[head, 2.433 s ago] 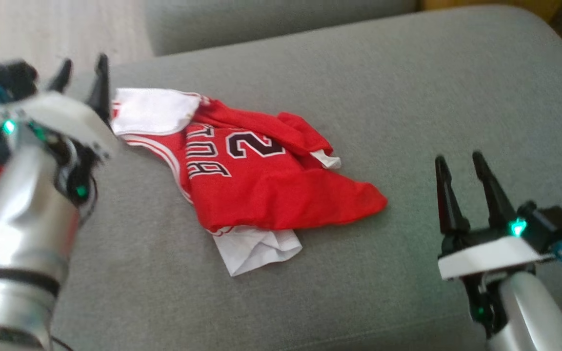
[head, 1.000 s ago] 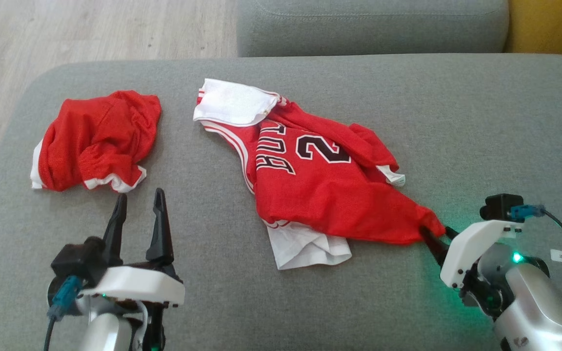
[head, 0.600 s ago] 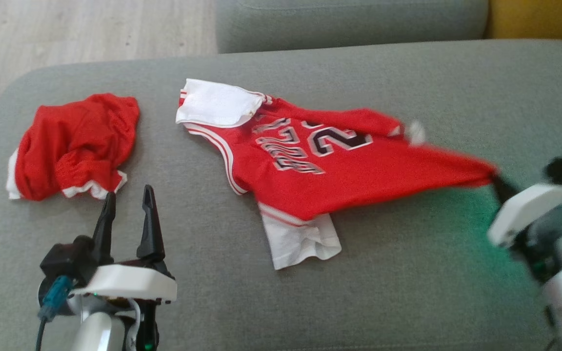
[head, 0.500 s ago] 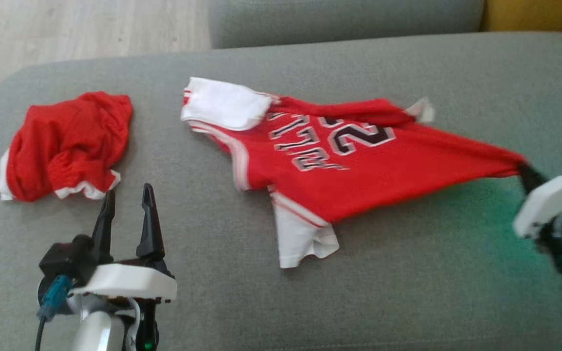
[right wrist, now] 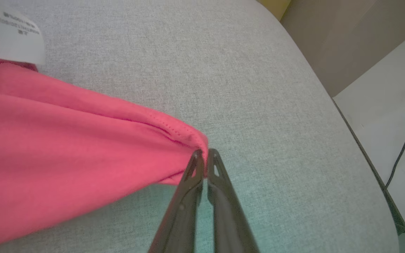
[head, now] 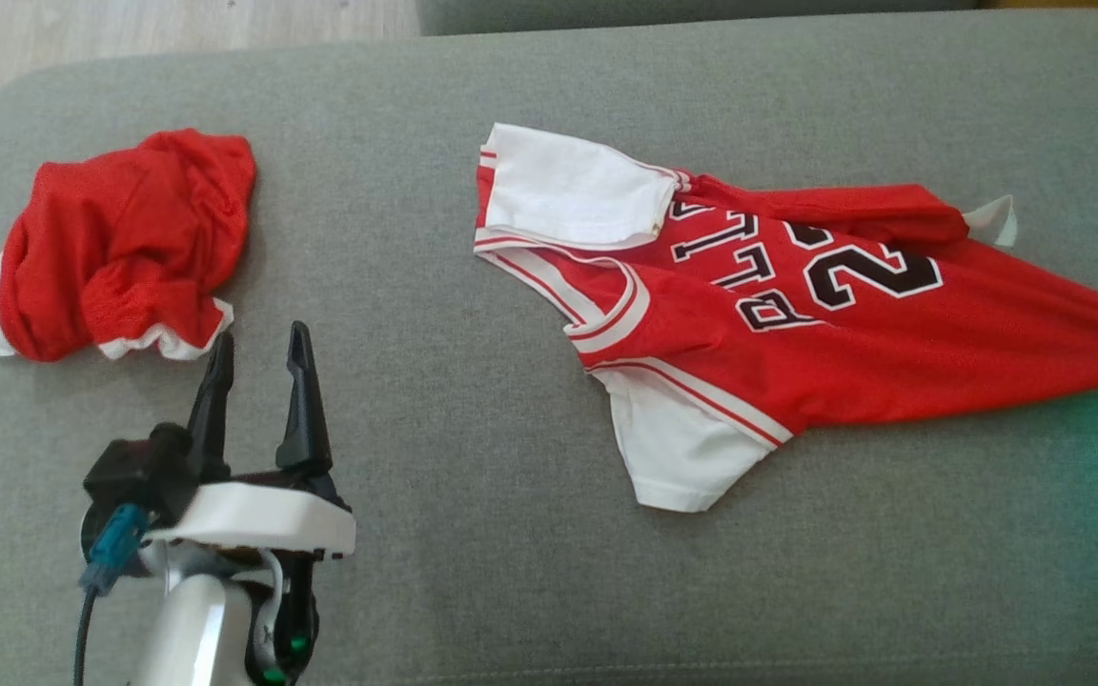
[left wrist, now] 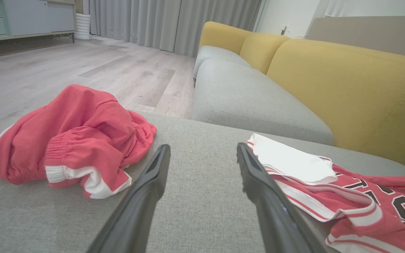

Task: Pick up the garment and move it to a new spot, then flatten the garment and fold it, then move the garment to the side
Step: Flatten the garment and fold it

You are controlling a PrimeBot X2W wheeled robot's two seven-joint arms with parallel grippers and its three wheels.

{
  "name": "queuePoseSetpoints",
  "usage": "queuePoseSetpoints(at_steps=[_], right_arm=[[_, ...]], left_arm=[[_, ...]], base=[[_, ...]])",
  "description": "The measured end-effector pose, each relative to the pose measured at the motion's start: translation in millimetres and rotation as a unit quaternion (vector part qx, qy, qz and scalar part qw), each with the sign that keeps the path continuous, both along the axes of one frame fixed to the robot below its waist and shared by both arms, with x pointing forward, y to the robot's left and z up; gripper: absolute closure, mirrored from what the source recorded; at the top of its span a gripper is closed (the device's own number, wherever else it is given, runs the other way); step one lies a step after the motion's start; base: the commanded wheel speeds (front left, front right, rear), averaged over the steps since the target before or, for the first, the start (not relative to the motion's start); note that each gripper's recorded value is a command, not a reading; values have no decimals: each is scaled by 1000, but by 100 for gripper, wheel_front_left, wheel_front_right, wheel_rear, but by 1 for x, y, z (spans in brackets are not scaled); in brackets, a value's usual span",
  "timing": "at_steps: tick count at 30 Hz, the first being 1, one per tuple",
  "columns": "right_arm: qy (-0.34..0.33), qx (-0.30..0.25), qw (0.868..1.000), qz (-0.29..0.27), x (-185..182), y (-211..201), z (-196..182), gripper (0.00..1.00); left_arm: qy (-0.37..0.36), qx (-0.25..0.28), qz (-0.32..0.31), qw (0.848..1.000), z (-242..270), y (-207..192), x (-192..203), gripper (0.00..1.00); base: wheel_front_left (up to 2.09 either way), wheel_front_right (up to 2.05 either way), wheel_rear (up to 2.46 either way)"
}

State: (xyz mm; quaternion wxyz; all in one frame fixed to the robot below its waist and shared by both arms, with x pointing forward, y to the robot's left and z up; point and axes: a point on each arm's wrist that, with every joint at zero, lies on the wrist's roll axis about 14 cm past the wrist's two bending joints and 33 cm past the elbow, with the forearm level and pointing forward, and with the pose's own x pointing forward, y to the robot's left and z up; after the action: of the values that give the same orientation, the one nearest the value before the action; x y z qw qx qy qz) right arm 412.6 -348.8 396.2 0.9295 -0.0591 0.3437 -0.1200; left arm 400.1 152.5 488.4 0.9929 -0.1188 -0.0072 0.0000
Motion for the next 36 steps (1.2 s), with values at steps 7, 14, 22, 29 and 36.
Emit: queuePoseSetpoints(at_steps=[7, 14, 22, 29, 36], right_arm=[[-8, -5, 1000, -25, -10, -7, 4, 100], [-60, 31, 997, -23, -12, 23, 15, 0], [-274, 80, 958, 34, 7, 88, 93, 0], [-363, 120, 921, 75, -27, 126, 108, 0], [-360, 139, 919, 84, -47, 141, 94, 0]], left_arm=[[-14, -1, 3, 1000, 11, 2, -5, 0], [-22, -6, -10, 1000, 17, -5, -11, 0], [-23, -7, -35, 999, 17, -21, -12, 0], [-22, -10, -61, 998, 16, -33, -11, 0], [-22, -14, -73, 997, 17, -40, -12, 0]], base=[[0, 0, 0], [0, 0, 0], [0, 0, 0], [0, 0, 0], [0, 0, 0]])
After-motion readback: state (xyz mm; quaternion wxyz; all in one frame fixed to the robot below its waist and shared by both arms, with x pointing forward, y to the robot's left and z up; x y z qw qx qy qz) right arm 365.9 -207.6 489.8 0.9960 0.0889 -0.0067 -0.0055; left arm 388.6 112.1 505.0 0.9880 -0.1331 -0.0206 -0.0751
